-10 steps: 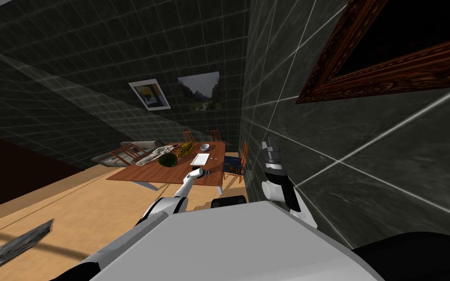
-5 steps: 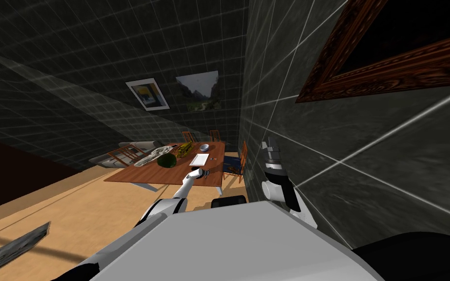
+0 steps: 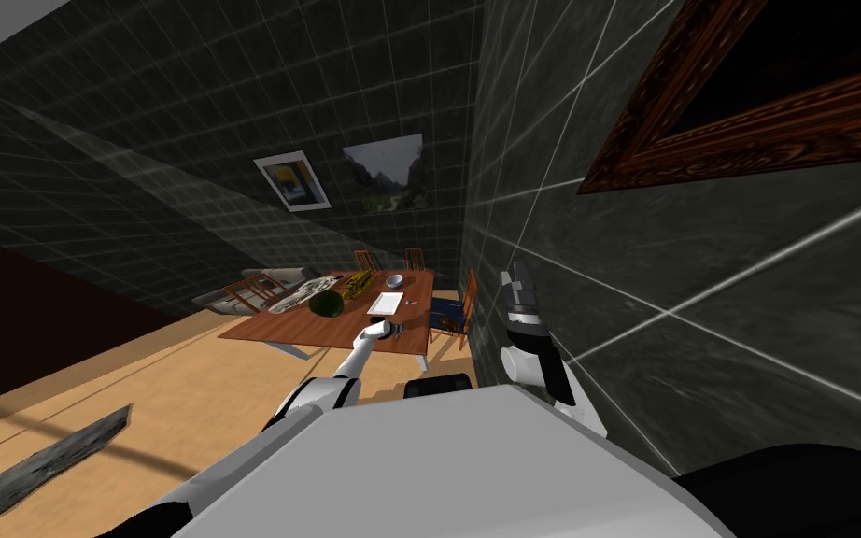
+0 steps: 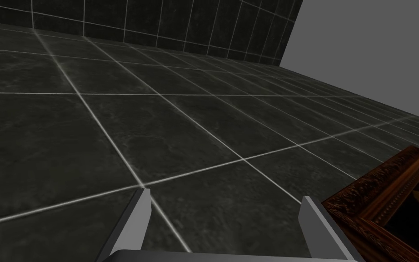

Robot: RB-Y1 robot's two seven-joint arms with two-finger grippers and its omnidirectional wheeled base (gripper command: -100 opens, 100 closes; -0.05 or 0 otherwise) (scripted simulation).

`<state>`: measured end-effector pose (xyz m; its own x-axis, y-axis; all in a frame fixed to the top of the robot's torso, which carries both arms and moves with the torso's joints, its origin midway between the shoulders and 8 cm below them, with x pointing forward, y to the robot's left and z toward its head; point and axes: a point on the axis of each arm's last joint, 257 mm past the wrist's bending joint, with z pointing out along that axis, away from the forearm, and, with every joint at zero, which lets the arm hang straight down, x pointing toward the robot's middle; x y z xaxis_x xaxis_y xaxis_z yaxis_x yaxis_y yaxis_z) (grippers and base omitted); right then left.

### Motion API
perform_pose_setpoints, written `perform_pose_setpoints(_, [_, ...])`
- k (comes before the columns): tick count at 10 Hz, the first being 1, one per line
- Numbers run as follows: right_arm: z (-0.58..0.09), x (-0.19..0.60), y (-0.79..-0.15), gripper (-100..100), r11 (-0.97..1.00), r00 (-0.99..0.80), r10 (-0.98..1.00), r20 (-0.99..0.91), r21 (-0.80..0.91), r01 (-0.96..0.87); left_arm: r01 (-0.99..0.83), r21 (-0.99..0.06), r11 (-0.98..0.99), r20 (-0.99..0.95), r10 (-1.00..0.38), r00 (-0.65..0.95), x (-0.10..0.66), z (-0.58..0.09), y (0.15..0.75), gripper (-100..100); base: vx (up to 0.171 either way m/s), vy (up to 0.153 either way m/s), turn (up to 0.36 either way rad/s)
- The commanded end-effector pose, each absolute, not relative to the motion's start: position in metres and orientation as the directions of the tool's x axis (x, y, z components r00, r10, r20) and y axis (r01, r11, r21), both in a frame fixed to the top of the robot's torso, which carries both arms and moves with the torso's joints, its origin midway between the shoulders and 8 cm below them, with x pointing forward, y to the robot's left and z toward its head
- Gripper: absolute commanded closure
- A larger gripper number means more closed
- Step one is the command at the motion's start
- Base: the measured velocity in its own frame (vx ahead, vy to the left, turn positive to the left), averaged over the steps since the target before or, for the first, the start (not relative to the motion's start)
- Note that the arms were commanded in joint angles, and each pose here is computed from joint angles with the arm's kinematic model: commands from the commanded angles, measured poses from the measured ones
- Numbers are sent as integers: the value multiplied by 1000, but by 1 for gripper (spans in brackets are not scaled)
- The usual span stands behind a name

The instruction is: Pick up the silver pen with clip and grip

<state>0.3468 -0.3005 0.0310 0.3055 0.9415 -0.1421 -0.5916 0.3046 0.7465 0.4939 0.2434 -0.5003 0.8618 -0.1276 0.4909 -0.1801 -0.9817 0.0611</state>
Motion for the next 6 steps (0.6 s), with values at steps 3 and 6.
perform_pose_setpoints(3, [31,347,-301,0,305,305,942,-142,746,-592,-213,61,-975,490,-157,858,507,-491,212,100,-27,33,98])
perform_pose_setpoints(6, [31,347,-301,0,304,305,942,-142,746,-592,-221,60,-973,491,-164,855,511,-489,206,0,-17,27,60])
